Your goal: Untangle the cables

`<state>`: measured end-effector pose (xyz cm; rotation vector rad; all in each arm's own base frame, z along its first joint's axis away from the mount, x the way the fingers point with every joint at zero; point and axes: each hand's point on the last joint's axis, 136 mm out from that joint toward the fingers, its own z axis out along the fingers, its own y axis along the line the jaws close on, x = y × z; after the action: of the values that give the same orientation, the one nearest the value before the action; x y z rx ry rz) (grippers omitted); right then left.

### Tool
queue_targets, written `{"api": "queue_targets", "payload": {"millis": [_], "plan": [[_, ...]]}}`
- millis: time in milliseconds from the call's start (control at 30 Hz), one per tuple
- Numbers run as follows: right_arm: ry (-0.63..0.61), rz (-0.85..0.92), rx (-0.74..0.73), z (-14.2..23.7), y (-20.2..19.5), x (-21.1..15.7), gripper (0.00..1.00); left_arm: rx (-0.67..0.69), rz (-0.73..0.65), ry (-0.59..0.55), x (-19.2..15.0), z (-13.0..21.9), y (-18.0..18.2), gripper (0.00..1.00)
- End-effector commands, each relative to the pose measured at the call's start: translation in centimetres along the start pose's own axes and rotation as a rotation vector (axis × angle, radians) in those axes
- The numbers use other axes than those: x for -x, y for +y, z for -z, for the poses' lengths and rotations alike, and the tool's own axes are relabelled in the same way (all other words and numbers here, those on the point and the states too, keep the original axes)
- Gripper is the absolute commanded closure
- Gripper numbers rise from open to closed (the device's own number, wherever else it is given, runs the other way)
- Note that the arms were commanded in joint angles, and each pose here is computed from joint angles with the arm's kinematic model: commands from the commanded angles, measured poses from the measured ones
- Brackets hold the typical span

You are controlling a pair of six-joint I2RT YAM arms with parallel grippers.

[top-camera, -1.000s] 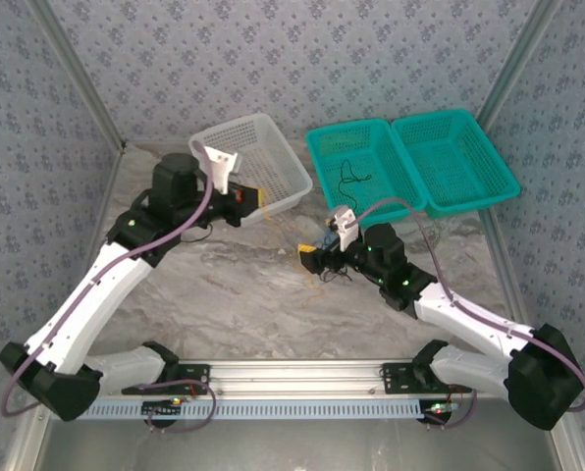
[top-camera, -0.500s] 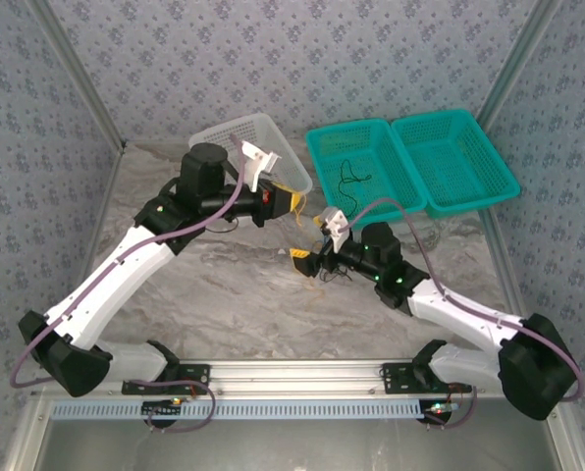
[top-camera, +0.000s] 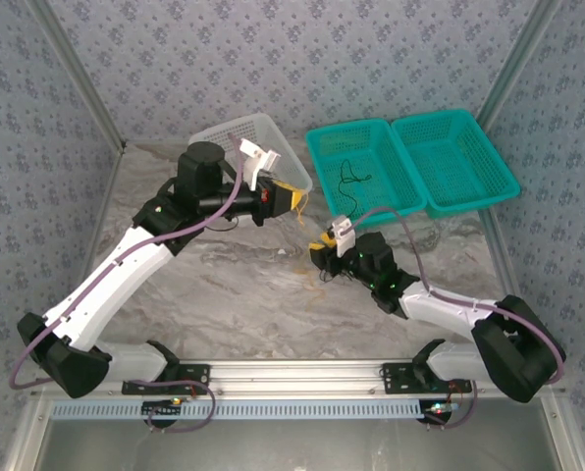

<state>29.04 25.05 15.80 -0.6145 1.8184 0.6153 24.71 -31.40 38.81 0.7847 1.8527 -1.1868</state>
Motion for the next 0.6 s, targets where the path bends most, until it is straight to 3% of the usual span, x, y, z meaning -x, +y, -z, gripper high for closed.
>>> {"api": "queue_targets", "payload": {"millis": [0,133,267,433,567], "plan": [[-0.058,-0.033,-0.012,0.9,-0.3,1.4,0.72,-0.008,-0.062,-0.051,1.3,1.0,-1.1,1.00],[-0.071,-0.053,0.001,1.5,-0.5,1.8,0.89,0.003,-0.066,-0.049,1.1,0.8,-0.8,1.00],[-0.110,-0.051,0.047,2.4,0.2,3.3,0.99,0.065,-0.062,-0.055,0.8,0.8,0.5,1.00],[-0.140,-0.008,0.115,4.2,1.5,5.7,1.00,0.260,-0.022,-0.063,0.2,1.0,4.4,1.00],[-0.166,0.002,0.143,5.3,2.0,7.5,1.00,0.340,0.009,-0.055,-0.4,0.7,6.4,1.00]]}}
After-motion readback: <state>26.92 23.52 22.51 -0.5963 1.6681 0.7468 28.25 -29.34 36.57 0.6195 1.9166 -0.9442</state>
